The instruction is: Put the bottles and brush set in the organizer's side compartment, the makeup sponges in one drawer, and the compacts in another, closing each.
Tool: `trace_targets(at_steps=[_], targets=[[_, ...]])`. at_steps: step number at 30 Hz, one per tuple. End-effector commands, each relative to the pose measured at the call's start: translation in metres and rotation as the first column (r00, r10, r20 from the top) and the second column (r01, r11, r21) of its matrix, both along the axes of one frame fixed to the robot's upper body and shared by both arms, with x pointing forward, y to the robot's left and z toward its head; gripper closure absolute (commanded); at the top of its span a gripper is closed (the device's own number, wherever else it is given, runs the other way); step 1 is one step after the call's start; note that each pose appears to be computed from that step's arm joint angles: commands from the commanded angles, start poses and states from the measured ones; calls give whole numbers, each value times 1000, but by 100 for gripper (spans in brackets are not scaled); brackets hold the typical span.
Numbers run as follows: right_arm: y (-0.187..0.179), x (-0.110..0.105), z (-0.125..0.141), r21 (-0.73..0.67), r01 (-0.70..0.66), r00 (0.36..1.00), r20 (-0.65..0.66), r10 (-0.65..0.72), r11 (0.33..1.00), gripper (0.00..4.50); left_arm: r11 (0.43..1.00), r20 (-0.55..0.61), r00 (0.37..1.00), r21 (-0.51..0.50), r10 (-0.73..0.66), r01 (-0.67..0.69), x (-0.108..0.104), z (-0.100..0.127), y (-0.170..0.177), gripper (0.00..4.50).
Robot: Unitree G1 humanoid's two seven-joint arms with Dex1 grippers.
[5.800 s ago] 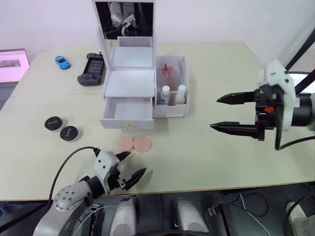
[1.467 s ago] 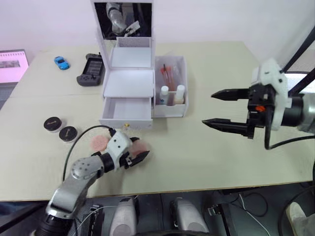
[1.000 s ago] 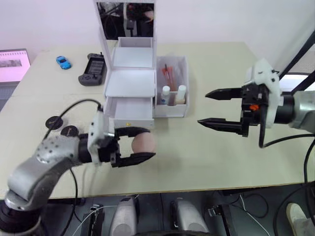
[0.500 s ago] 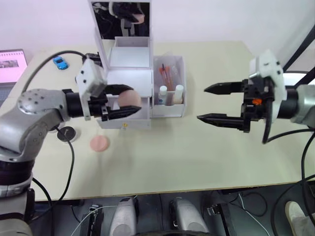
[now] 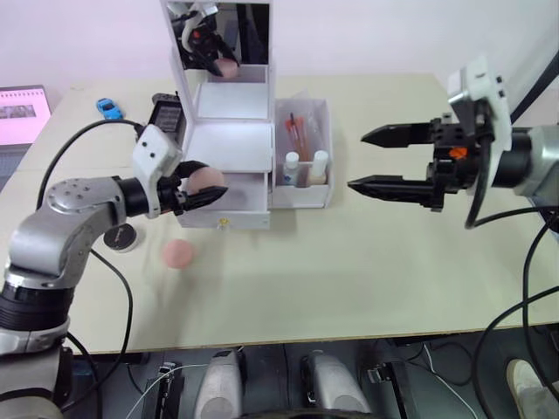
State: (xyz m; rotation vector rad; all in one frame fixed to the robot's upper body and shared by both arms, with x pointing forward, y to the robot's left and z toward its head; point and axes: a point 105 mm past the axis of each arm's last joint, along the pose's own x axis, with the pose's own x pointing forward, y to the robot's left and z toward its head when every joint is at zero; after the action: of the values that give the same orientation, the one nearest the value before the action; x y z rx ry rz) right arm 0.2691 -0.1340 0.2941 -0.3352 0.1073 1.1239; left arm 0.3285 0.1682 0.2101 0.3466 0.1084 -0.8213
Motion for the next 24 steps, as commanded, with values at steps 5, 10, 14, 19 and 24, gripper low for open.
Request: trace_targets(at_steps=[5, 10, 14, 19, 24], targets=[[-2, -3, 11, 4, 6, 998, 66, -6, 1000, 0, 999, 33, 999, 21, 33, -33, 2, 0, 2, 183], [-1, -1, 10, 4, 7, 998, 68, -7, 1000, 0, 999, 27, 998, 2, 50, -51, 1, 3, 7, 36], [-2, 0, 9, 8, 8, 998, 63, -8, 1000, 0, 998, 32, 998, -10, 55, -55, -1, 9, 9, 5], [0, 3, 9, 10, -15, 998, 65, 15, 1000, 0, 997, 70, 996, -62, 49, -44, -6, 30, 13, 5], [1, 10, 8, -4, -33, 996, 86, 33, 999, 0, 992, 118, 992, -123, 36, -21, -16, 51, 20, 5]])
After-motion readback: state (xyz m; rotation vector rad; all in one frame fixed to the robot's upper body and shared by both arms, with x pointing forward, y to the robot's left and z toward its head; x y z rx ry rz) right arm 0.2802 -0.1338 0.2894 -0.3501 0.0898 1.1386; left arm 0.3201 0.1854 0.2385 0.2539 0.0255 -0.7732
